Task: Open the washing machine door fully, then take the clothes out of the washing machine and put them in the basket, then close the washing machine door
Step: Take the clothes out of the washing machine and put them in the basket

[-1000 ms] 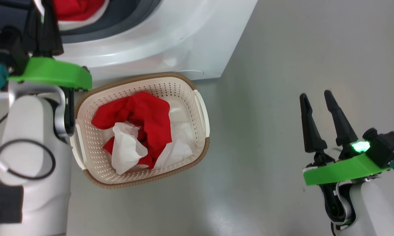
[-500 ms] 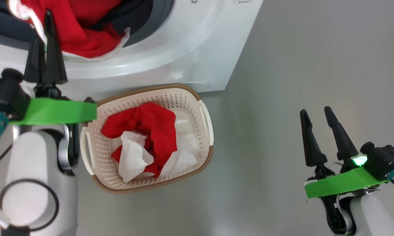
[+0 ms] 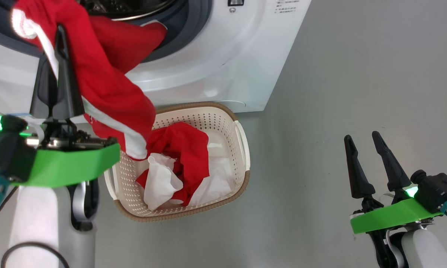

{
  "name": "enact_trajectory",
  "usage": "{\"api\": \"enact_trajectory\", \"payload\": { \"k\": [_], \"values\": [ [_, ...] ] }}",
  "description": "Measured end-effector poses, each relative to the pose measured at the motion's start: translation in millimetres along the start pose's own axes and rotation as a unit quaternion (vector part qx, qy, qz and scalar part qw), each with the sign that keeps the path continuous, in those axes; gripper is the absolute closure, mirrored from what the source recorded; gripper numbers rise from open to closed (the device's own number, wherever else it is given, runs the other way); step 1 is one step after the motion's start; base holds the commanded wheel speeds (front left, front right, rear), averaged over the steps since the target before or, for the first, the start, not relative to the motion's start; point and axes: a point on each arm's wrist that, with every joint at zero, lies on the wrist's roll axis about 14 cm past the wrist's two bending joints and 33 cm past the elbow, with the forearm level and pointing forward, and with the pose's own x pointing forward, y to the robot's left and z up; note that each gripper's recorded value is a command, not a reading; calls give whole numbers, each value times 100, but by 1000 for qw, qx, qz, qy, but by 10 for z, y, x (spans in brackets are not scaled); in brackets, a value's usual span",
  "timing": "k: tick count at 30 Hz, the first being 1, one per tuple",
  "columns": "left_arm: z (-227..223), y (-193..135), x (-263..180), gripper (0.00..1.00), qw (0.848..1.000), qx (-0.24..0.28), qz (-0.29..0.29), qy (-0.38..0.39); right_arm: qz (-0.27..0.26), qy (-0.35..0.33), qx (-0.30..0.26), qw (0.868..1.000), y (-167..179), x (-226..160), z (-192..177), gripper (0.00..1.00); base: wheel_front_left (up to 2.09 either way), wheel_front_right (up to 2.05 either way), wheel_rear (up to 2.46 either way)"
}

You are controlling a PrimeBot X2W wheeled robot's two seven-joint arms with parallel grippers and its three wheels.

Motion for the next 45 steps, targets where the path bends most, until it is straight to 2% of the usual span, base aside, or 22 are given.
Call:
{"api": "enact_trajectory", "payload": {
  "k": [6,13,24,31,45],
  "values": [
    [138,-51,-51,100,1000,-3,-1,-19,3,1,-6,1000,5,5,-4,0,0,0,0],
    [68,-116,-94,100,1000,-14,-6,-10,6,9,-18,1000,8,17,-55,0,0,0,0],
    [-757,-209,-395,100,993,-35,-10,116,0,24,-17,1000,-40,44,-174,0,0,0,0],
    [-1331,-269,-667,100,978,-16,-24,204,-6,34,-17,999,-91,79,-263,0,0,0,0],
    [-2234,-307,-1128,100,939,-29,-41,340,-16,50,-18,998,-188,168,-414,0,0,0,0]
  ]
}}
